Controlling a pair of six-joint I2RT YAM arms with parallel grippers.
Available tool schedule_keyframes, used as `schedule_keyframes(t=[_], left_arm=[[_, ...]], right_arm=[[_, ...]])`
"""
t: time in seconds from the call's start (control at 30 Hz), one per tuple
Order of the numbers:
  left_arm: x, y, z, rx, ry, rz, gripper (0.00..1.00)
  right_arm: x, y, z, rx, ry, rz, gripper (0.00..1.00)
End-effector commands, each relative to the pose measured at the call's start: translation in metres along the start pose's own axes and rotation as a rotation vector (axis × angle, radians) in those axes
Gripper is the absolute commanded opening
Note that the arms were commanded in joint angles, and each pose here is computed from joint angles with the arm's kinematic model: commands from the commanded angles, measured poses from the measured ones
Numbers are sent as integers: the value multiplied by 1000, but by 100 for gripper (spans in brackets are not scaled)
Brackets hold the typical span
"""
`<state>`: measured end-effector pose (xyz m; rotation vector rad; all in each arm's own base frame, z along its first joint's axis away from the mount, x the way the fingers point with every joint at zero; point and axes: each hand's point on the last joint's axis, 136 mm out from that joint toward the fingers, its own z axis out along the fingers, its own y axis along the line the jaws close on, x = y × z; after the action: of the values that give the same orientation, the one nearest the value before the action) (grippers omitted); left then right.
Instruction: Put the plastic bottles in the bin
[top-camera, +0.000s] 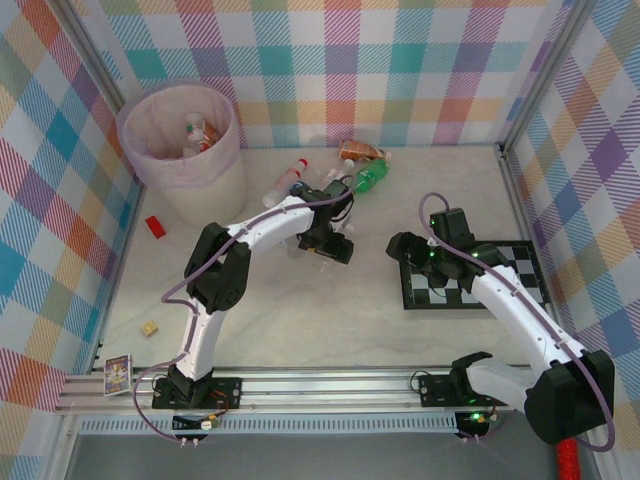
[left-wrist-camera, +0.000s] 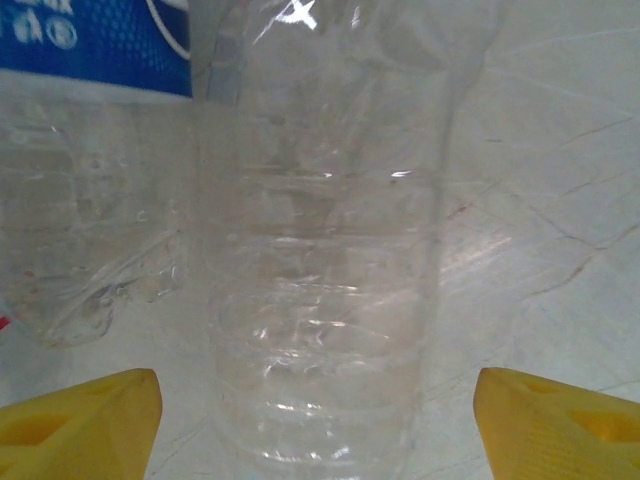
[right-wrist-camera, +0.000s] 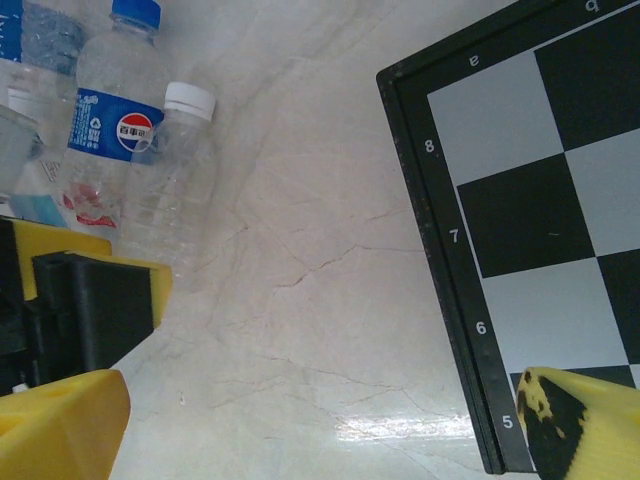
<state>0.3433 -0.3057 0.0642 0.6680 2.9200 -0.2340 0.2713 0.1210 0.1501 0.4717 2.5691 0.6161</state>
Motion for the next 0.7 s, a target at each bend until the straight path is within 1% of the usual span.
schedule_keyframes(t=[0.0, 0.13, 0.2, 0.33, 0.53, 0.67], left_arm=[[5, 0, 12, 12, 19, 12, 78], [6, 0, 22, 20, 20, 9, 72], [8, 1, 23, 16, 23, 8, 65], [8, 3, 11, 7, -3, 13, 53], [8, -2, -21, 12, -44, 39, 49], [7, -7, -49, 34, -85, 55, 49]], right_arm=[[-4, -2, -6, 15, -15, -8, 99], [-2, -1, -4, 9, -6, -5, 99], [-2, -1, -5, 8, -7, -6, 99], [-1, -2, -9, 5, -15, -9, 99], [-1, -3, -15, 3, -28, -14, 99], [-4, -1, -16, 4, -34, -21, 99]])
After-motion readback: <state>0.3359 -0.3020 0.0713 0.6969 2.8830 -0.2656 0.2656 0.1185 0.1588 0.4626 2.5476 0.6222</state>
